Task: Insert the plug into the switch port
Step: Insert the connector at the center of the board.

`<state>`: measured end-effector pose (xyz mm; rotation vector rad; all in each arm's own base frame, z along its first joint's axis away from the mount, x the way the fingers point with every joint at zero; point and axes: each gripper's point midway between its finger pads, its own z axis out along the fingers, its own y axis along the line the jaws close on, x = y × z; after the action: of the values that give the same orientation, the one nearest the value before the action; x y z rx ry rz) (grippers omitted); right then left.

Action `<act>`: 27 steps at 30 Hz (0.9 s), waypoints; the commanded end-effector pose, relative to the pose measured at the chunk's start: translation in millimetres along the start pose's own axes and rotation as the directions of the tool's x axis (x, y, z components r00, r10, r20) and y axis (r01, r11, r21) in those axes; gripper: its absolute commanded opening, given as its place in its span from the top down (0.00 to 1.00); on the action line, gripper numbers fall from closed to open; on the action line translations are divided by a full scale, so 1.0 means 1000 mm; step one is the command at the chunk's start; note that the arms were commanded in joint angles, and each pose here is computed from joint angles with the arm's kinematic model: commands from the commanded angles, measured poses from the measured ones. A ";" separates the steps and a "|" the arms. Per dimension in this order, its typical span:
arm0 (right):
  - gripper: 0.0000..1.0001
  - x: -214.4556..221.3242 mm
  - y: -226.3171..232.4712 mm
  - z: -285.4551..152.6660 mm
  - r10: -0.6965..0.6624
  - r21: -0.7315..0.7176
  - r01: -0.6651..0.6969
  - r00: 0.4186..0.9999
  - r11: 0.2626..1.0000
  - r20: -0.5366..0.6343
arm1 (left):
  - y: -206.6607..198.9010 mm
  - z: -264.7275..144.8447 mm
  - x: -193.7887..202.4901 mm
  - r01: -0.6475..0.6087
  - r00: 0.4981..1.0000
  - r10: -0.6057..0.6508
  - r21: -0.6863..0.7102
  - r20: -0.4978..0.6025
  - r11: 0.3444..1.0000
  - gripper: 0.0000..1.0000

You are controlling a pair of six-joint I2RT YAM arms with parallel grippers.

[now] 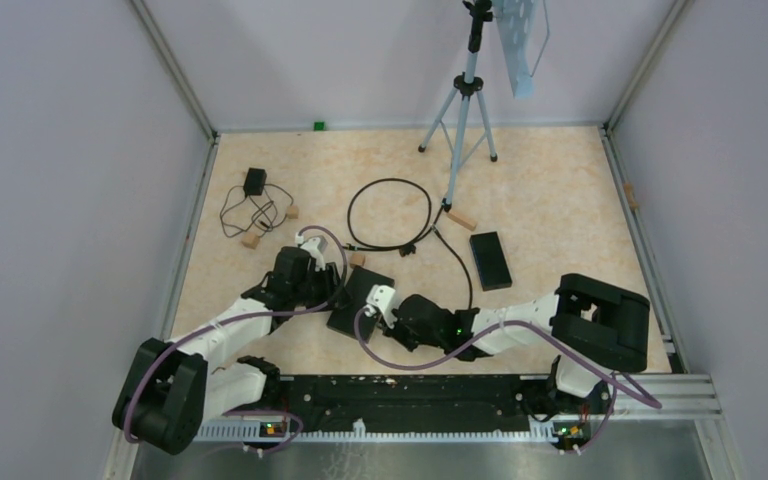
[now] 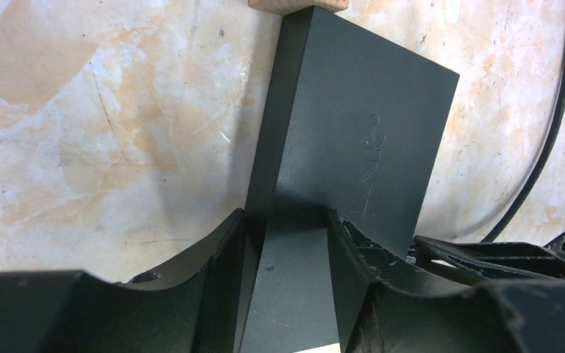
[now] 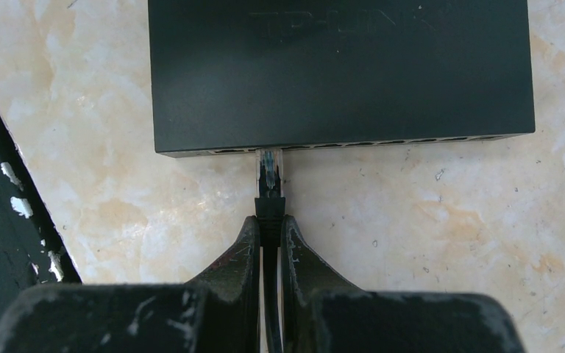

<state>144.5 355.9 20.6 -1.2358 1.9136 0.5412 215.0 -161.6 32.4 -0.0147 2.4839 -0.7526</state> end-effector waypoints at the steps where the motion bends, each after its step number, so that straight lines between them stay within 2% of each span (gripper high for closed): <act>1: 1.00 -0.031 0.004 0.003 0.010 0.002 -0.010 0.998 1.000 0.056 | -0.008 -0.003 0.027 0.018 0.995 -0.013 0.050 -0.095 0.999 0.51; 13: 1.00 -0.054 0.002 -0.004 0.022 0.007 -0.023 0.994 1.000 0.106 | -0.008 -0.003 0.028 0.018 0.995 -0.013 0.051 -0.103 0.999 0.53; 22: 1.00 -0.074 0.008 -0.015 0.061 -0.037 -0.054 0.975 0.998 0.214 | -0.008 -0.002 0.028 0.020 0.995 -0.015 0.048 -0.103 0.999 0.54; 27: 1.00 -0.072 0.013 -0.013 0.063 -0.062 -0.051 0.976 0.997 0.208 | -0.008 -0.001 0.028 0.020 0.994 -0.015 0.051 -0.106 0.998 0.54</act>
<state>141.4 354.4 29.8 -1.2296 1.9401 0.5527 214.1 -163.2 33.3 -0.0135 2.4821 -0.7642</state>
